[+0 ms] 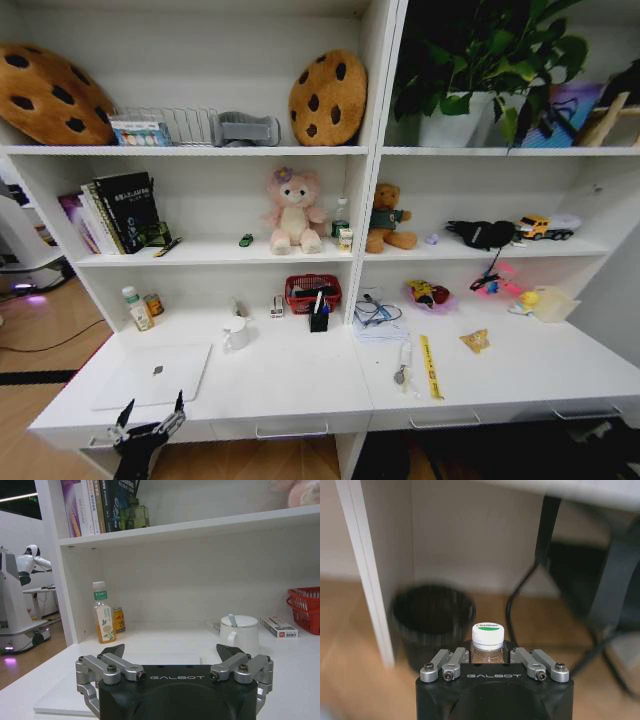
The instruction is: Organize the objects on the table.
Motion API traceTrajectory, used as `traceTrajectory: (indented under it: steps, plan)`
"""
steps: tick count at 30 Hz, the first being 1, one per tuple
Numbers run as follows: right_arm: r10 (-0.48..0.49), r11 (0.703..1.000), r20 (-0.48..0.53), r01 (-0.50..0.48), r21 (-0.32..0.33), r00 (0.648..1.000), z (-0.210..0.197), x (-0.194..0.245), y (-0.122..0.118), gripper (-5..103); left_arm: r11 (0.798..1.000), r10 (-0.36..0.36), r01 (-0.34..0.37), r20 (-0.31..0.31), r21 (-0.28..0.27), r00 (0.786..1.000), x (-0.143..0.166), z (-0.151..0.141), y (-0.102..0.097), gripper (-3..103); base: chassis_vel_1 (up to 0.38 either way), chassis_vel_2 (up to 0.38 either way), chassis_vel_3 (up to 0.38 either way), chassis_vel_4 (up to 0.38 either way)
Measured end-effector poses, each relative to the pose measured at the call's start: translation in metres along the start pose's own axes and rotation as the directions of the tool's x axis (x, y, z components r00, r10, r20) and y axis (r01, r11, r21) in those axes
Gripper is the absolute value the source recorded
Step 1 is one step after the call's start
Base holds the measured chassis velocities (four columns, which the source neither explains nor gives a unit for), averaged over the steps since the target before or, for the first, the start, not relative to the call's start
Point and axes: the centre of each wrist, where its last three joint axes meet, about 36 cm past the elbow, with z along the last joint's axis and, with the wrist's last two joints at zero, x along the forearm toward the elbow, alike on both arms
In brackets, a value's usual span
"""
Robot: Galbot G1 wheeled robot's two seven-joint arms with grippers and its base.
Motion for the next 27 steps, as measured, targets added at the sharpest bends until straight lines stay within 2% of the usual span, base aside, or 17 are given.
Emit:
traceTrajectory:
  steps: [2,11,16,18,20,24,26,27]
  plan:
    - [-0.008,1.0,-0.044,0.009,0.004,0.999,0.014,-0.017,0.007,30,1.0,0.001,-0.001,-0.002,-0.01,1.0,0.003,0.0,0.0,100,0.0,0.0,0.0,0.0]
    - [-0.018,0.999,-0.049,0.02,0.03,0.999,0.022,-0.064,0.01,30,1.0,-0.007,0.007,-0.01,-0.027,1.0,0.007,0.002,0.004,100,0.0,0.0,0.0,0.0]
    - [-0.001,1.0,-0.006,0.001,0.011,1.0,0.004,-0.091,0.017,30,1.0,-0.012,0.011,-0.011,-0.028,1.0,0.005,0.002,0.005,100,0.0,0.0,0.0,0.0]
    - [0.01,0.999,0.087,-0.006,-0.047,0.996,-0.021,-0.125,0.029,30,0.999,-0.012,0.012,-0.019,-0.032,1.0,0.006,0.004,0.005,100,0.0,0.0,0.0,0.0]
    - [0.01,0.998,0.115,-0.004,-0.059,0.993,-0.03,-0.138,0.032,30,0.999,-0.012,0.011,-0.021,-0.032,1.0,0.007,0.004,0.004,100,0.0,0.0,0.0,0.0]
    - [0.003,0.997,0.145,0.008,-0.073,0.989,-0.05,-0.17,0.036,30,1.0,-0.012,0.011,-0.03,-0.029,0.999,0.008,0.006,0.001,100,0.0,0.0,0.0,0.0]
    - [0.0,0.993,0.159,0.019,-0.116,0.987,-0.075,-0.193,0.048,30,0.999,-0.013,0.011,-0.04,-0.034,0.999,0.01,0.008,0.001,100,0.0,0.0,0.0,0.0]
    - [0.0,0.993,0.159,0.019,-0.116,0.987,-0.075,-0.193,0.048,30,0.999,-0.013,0.011,-0.04,-0.034,0.999,0.01,0.008,0.001,100,0.0,0.0,0.0,0.0]
